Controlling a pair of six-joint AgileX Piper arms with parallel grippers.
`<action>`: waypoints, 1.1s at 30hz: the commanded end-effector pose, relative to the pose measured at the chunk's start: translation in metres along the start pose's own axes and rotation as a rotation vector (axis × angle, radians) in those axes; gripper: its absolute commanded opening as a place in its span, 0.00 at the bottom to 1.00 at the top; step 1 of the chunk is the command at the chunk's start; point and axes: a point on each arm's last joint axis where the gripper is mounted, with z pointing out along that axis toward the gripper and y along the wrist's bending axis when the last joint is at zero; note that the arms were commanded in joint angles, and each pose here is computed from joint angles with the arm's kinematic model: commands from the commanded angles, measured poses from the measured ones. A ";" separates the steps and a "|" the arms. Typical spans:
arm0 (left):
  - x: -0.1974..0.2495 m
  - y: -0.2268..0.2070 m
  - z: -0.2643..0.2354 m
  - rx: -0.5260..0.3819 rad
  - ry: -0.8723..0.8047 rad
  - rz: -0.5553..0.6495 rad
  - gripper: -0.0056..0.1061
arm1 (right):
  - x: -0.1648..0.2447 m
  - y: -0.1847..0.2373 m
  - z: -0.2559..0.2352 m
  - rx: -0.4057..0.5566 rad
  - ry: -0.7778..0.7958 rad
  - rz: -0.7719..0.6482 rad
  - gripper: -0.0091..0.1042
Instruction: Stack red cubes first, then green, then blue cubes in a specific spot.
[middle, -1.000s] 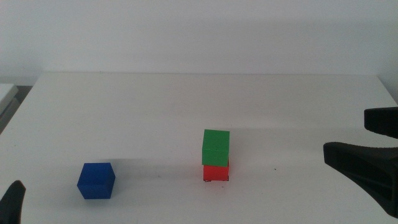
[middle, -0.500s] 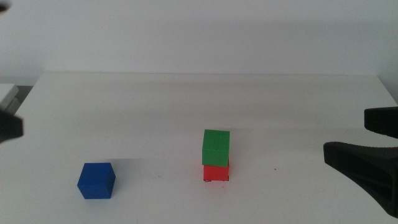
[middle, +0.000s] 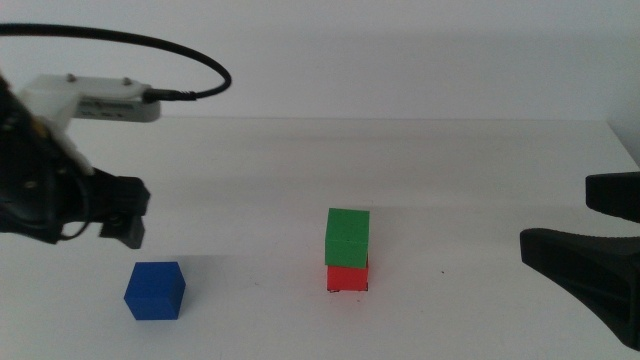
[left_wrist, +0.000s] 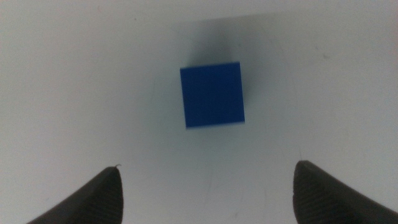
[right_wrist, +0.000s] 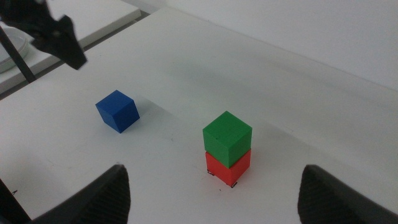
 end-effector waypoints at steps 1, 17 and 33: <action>-0.010 -0.003 0.014 -0.002 0.003 -0.014 0.88 | 0.001 0.000 0.000 0.001 -0.005 -0.015 0.89; -0.011 -0.007 0.111 0.020 0.092 -0.119 0.88 | 0.001 0.000 0.000 0.001 -0.005 -0.015 0.89; -0.014 -0.007 0.152 -0.004 0.138 -0.107 0.88 | 0.001 0.000 0.000 0.001 -0.005 -0.015 0.89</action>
